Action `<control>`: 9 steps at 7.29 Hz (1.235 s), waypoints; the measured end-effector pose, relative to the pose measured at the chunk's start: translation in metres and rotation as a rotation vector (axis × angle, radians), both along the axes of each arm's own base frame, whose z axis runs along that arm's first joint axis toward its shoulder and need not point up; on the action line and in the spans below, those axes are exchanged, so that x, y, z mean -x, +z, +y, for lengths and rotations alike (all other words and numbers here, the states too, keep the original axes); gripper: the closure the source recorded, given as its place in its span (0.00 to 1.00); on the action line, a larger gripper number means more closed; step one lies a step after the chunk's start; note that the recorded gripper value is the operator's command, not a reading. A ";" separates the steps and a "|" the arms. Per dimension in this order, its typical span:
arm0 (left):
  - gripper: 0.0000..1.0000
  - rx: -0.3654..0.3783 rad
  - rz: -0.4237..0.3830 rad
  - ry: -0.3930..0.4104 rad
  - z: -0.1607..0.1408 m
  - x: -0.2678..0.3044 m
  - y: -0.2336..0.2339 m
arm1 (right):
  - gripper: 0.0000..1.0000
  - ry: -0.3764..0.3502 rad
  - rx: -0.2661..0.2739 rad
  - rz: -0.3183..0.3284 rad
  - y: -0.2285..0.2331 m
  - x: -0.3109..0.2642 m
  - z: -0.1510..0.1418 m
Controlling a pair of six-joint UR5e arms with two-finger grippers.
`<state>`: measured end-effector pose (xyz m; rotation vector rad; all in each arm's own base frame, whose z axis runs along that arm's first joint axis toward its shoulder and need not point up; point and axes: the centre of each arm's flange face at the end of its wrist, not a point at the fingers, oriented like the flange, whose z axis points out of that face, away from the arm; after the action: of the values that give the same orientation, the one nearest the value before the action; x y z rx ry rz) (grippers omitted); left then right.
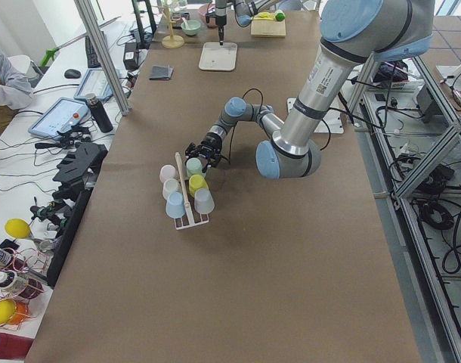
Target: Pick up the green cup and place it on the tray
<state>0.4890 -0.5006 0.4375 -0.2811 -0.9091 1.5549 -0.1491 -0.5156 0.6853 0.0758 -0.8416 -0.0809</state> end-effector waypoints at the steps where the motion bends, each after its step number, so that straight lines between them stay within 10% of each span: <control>1: 0.16 -0.007 -0.005 -0.002 -0.002 0.001 0.002 | 0.55 -0.001 0.002 0.001 0.000 0.000 0.000; 3: 0.16 -0.022 -0.013 -0.008 -0.005 0.003 0.004 | 0.58 -0.001 0.004 0.002 0.002 0.000 0.001; 6: 0.74 -0.027 -0.024 -0.006 -0.007 0.004 0.006 | 0.96 -0.003 0.009 0.004 0.005 -0.002 0.004; 9: 0.75 -0.018 -0.034 -0.004 -0.004 0.006 -0.003 | 1.00 -0.008 0.009 0.000 0.004 -0.002 0.005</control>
<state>0.4829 -0.5045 0.4350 -0.2964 -0.9483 1.5417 -0.1469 -0.5107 0.6897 0.0638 -0.8421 -0.0846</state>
